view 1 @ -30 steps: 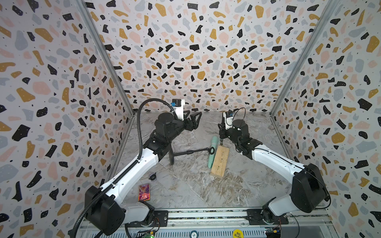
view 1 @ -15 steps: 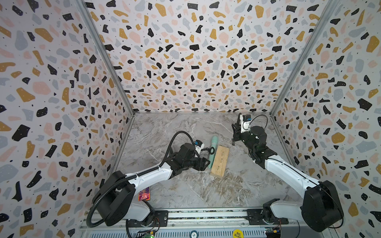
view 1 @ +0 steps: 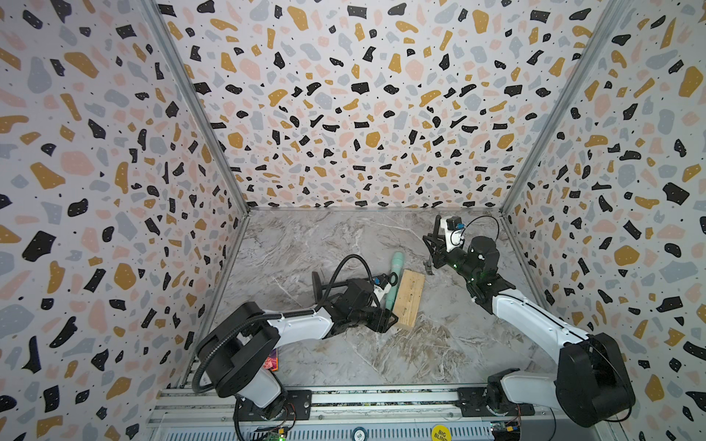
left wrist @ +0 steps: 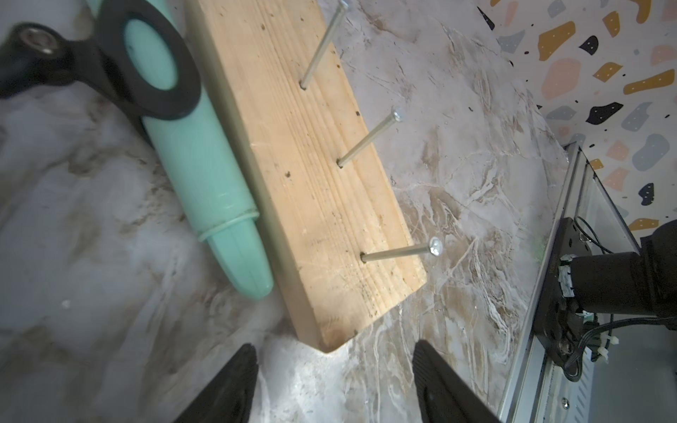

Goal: Use a claw hammer to pull out a nail
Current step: Adjust the mounting plate at the center of the board.

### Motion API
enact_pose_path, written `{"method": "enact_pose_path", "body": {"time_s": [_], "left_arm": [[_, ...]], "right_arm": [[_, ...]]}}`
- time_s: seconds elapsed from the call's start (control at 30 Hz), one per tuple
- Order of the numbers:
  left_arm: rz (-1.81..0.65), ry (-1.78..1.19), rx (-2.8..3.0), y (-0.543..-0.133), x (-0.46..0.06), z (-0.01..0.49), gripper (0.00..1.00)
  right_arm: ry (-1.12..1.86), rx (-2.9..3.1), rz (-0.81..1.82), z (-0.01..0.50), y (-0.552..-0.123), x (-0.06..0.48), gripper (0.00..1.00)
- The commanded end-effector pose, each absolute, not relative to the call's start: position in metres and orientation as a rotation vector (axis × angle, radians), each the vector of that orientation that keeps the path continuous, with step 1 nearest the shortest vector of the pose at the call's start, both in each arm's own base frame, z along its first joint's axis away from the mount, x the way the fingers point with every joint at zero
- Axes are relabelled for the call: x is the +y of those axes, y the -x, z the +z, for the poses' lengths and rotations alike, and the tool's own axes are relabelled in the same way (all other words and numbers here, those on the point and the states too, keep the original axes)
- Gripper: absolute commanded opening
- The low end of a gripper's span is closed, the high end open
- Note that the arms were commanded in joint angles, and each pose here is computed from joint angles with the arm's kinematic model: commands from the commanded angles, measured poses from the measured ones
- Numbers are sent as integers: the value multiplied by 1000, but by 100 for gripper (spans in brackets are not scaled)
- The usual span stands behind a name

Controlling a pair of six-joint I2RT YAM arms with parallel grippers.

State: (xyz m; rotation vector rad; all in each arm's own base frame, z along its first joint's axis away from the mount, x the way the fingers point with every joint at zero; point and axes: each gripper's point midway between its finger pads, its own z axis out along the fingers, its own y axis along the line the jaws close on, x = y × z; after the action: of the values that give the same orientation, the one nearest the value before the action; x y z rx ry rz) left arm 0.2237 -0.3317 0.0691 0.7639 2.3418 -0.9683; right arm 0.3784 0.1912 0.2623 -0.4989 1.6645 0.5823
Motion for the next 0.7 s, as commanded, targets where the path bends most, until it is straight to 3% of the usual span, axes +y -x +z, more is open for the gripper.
{"method": "enact_pose_path", "body": {"time_s": [0.0,0.67], "left_arm": [[-1078,-825,2200,-226,-357,93,70],[-1227,-811,2145,-201,-396,102,70]], "right_arm": [[561,1532,626,301,-374,198,0],[378,1564,571,292,-394,172,0]]}}
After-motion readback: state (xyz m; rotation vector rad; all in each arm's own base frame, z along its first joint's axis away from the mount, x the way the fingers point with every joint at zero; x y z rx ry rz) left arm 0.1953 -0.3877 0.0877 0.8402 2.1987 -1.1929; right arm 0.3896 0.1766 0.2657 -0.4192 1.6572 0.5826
